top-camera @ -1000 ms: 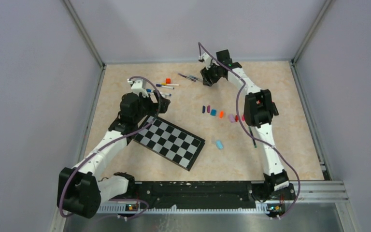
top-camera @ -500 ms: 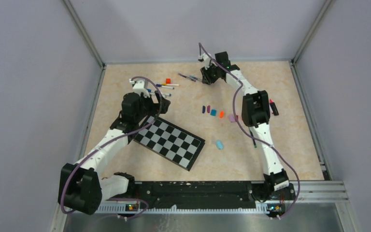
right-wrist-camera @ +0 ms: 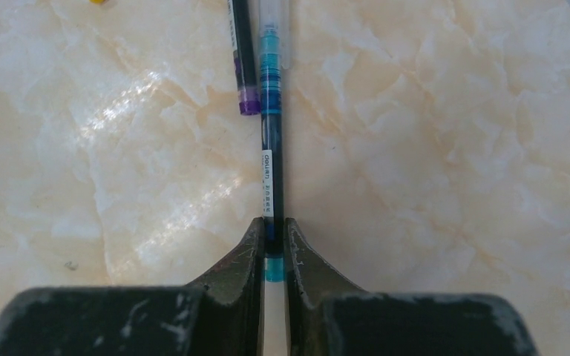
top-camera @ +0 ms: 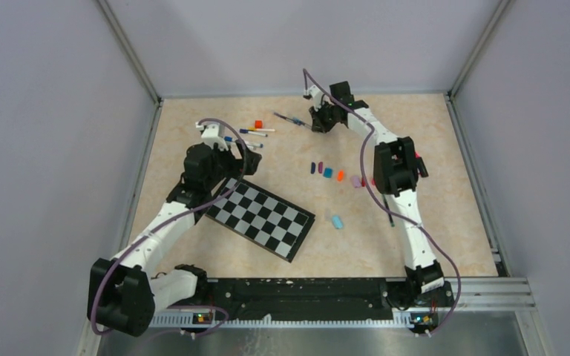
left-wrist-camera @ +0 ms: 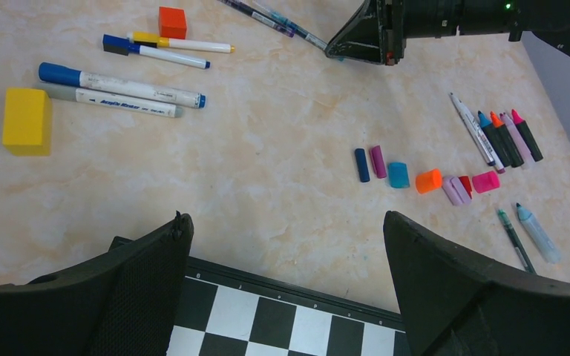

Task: Open the pen caps
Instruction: Pick up the pen from the center of the board.

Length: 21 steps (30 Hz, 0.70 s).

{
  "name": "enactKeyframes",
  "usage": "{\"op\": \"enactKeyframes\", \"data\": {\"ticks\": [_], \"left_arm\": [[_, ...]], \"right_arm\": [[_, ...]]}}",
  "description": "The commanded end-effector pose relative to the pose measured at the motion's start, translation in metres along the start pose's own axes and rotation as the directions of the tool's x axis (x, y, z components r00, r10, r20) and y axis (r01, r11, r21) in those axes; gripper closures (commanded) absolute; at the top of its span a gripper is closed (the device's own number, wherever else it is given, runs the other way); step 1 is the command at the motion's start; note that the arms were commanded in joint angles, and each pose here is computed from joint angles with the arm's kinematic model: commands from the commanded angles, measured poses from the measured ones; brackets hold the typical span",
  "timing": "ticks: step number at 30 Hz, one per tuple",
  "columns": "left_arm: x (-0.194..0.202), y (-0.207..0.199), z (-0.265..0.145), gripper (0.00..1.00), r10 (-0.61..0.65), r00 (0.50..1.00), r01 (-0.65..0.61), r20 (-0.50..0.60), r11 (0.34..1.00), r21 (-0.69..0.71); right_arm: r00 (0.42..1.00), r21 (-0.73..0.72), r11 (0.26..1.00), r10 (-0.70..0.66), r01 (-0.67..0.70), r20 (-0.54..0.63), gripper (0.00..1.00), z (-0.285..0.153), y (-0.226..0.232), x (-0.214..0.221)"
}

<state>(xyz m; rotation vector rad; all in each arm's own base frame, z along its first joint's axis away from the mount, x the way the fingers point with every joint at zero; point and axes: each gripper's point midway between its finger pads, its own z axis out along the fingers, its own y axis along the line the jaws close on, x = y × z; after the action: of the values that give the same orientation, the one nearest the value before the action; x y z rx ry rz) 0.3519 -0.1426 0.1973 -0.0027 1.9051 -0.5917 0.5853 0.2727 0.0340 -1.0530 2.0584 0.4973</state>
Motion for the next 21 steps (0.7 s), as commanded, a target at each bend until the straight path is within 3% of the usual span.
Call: {"op": "enactKeyframes", "data": {"ticks": [1,9,21], "left_arm": [[-0.02,-0.015,-0.013,0.01,-0.014,0.997,0.01,0.077,0.998,0.063],[-0.023,-0.024,-0.033,0.01,-0.041,0.995,0.033,0.09,0.995,0.091],[-0.028,-0.035,-0.059,0.01,-0.066,0.991,0.052,0.112,0.991,0.126]], "right_arm": [[0.995,-0.069,0.998,-0.016,0.009,-0.101,0.99,-0.015,0.039,0.013],[0.988,-0.125,0.991,-0.071,0.054,-0.139,1.0,-0.021,0.073,0.006],[0.981,-0.21,0.978,-0.036,-0.004,-0.19,1.0,-0.035,0.128,0.008]]}}
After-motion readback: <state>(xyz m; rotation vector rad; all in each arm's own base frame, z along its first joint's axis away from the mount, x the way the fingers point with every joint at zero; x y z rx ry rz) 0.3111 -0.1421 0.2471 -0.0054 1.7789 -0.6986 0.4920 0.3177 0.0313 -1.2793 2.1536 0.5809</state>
